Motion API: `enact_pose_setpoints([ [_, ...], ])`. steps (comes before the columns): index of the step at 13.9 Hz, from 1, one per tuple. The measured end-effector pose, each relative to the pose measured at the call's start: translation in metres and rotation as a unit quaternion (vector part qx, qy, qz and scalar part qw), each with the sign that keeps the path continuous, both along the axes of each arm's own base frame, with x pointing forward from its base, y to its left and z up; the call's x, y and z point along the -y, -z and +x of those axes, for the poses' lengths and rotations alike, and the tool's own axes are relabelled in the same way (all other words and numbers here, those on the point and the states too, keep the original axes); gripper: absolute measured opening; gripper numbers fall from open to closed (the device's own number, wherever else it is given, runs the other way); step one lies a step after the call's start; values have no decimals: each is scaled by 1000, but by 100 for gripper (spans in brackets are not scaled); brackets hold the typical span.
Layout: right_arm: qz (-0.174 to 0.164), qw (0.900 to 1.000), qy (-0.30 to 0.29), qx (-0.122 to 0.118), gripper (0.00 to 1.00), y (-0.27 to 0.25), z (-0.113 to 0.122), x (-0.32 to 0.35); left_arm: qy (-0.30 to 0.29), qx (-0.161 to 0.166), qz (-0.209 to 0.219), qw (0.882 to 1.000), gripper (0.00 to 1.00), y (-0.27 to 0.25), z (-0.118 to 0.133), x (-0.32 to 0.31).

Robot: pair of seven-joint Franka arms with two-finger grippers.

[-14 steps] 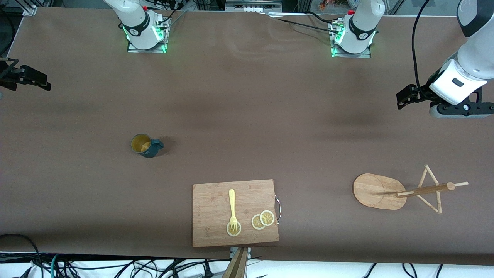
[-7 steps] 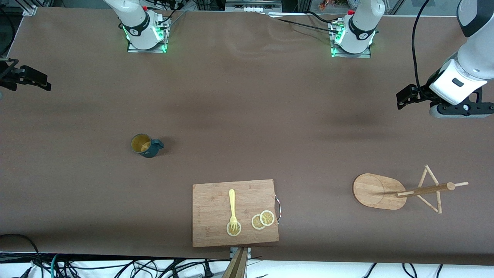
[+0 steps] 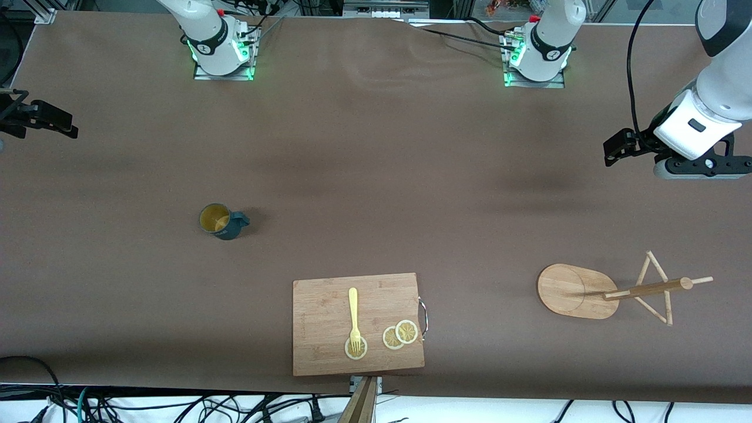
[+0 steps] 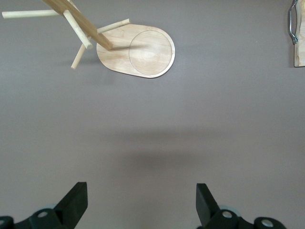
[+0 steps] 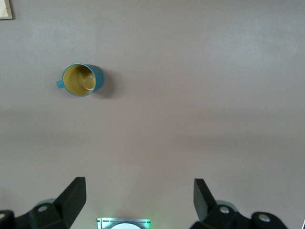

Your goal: Pass cup and hang on rack

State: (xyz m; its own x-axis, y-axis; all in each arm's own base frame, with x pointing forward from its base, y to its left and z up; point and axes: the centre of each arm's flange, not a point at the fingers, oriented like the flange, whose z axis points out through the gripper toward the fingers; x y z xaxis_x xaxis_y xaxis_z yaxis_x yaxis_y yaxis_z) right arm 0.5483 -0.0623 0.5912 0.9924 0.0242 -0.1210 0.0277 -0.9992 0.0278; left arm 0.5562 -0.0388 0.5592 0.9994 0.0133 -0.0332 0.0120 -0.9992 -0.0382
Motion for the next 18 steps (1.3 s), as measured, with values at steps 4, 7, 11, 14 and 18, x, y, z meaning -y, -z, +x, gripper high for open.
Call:
enact_pose_setpoints([
  [4, 0, 1000, 0, -8, 100, 9, 4, 0, 0, 0, 0, 1000, 100, 0, 0, 0],
  [7, 0, 1000, -1, -13, 100, 14, 6, 0, 0, 0, 0, 1000, 100, 0, 0, 0],
  [11, 2, 998, -13, -57, 100, 66, 27, -14, 0, 0, 0, 1000, 100, 0, 0, 0],
  [14, 10, 997, -28, -77, 100, 118, 51, -35, 0, 0, 0, 1000, 100, 0, 0, 0],
  [18, 29, 997, -34, -65, 100, 166, 76, -69, 0, 0, 0, 1000, 100, 0, 0, 0],
])
